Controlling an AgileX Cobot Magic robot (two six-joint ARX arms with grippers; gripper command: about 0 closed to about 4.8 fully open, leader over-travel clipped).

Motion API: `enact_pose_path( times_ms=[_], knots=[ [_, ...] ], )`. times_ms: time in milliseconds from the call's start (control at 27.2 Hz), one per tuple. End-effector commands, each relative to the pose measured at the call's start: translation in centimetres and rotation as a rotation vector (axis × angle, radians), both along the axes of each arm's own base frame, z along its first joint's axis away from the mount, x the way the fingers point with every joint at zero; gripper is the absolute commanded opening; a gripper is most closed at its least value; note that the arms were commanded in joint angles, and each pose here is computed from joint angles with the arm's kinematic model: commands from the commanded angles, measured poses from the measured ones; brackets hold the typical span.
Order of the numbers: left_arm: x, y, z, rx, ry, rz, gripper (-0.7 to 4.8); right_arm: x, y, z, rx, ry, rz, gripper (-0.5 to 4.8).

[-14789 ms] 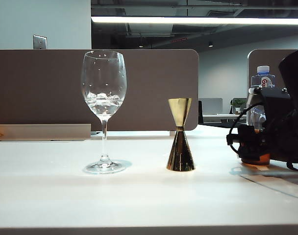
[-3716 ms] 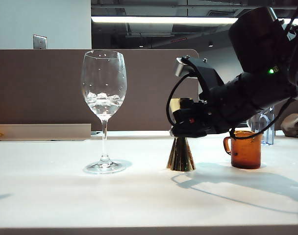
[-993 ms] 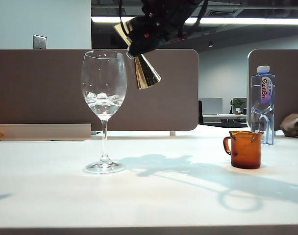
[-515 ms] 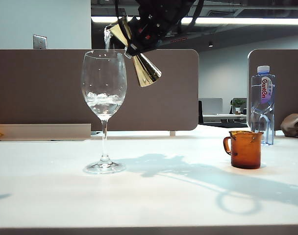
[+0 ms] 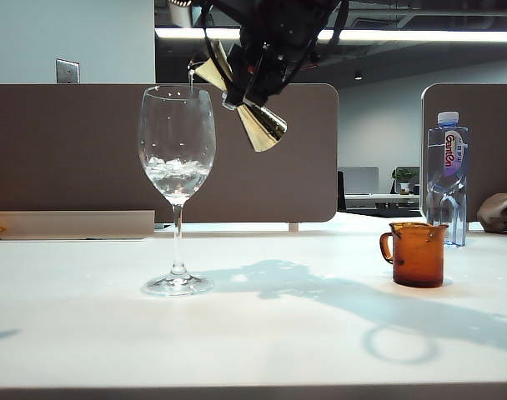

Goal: Pick up the small amber measuring cup and pour the water in it into the jigger, then pick up the jigger and pour the water in it into the wine glass.

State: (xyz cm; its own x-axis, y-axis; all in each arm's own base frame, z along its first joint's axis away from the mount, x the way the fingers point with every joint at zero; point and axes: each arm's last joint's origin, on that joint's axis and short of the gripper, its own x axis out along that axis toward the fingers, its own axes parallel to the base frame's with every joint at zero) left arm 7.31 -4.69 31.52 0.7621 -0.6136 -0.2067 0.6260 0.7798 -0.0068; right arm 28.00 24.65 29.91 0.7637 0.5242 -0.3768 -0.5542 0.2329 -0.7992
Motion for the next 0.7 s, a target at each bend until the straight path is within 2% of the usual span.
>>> enact_pose_path(
  times_ms=[37,368,699],
  knots=[
    [0.0,0.0,0.2,-0.006,-0.014,-0.003,-0.02,0.5,0.3,0.8,-0.026,-0.047,-0.025,-0.04],
    [0.0,0.0,0.2,-0.006,-0.014,-0.003,-0.02,1.4,1.0,2.4,-0.076,-0.134,-0.016,-0.04],
    [0.0,0.0,0.2,-0.006,-0.014,-0.003,-0.02,1.4,0.9,2.6,-0.259,-0.249,0.03,-0.04]
  ],
)
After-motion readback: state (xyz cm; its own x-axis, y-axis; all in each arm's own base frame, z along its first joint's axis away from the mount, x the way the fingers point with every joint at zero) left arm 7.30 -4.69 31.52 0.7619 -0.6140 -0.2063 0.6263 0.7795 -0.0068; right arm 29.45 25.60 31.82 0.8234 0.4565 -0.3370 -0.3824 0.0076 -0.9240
